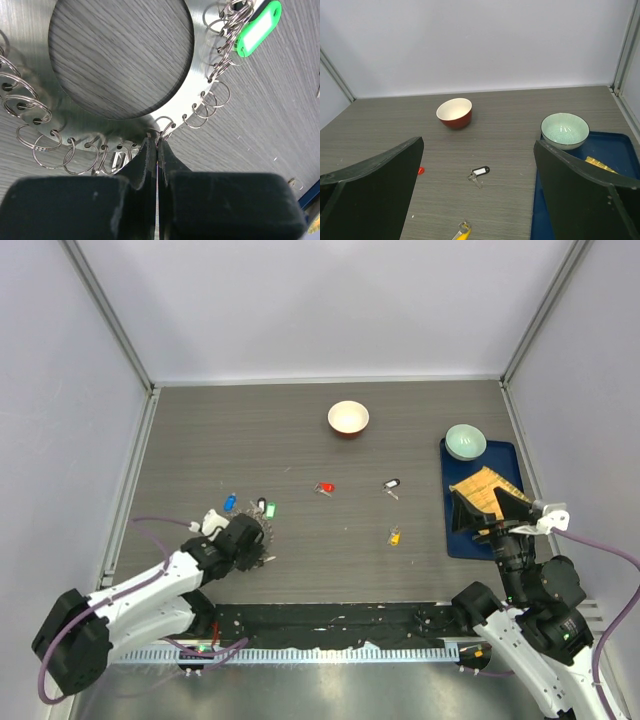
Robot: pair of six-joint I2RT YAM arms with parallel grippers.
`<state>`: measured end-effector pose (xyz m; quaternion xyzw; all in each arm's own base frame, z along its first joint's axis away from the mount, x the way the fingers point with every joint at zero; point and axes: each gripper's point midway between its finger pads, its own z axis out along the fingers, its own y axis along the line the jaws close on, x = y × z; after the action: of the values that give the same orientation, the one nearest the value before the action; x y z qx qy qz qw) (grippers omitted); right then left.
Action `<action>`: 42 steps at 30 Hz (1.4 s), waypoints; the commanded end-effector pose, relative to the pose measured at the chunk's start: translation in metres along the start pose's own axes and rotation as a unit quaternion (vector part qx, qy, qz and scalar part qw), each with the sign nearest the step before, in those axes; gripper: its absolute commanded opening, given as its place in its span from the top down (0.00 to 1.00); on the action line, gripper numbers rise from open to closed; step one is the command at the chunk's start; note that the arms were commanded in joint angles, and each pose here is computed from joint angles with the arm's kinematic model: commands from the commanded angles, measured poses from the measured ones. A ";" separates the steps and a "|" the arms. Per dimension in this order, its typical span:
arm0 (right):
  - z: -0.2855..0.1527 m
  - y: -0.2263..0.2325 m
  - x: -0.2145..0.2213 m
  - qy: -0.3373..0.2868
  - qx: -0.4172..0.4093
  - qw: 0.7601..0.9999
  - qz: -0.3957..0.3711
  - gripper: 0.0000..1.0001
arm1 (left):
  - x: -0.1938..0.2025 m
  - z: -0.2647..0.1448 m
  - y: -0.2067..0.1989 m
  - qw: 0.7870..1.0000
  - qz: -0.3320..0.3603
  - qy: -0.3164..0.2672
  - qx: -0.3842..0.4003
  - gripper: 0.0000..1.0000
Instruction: Put the keys on the keyring
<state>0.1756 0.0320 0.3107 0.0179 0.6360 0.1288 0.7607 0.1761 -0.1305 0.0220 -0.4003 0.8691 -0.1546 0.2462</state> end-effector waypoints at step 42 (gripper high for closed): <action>0.029 0.303 0.268 0.402 -0.372 0.836 0.042 0.40 | -0.153 -0.142 -0.074 0.893 0.362 -0.263 0.056 0.00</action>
<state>0.1814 0.3430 0.0967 -0.3219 0.8296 0.3259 0.3193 0.2325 -0.0677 0.2064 -0.0935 0.8641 -0.0280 0.4938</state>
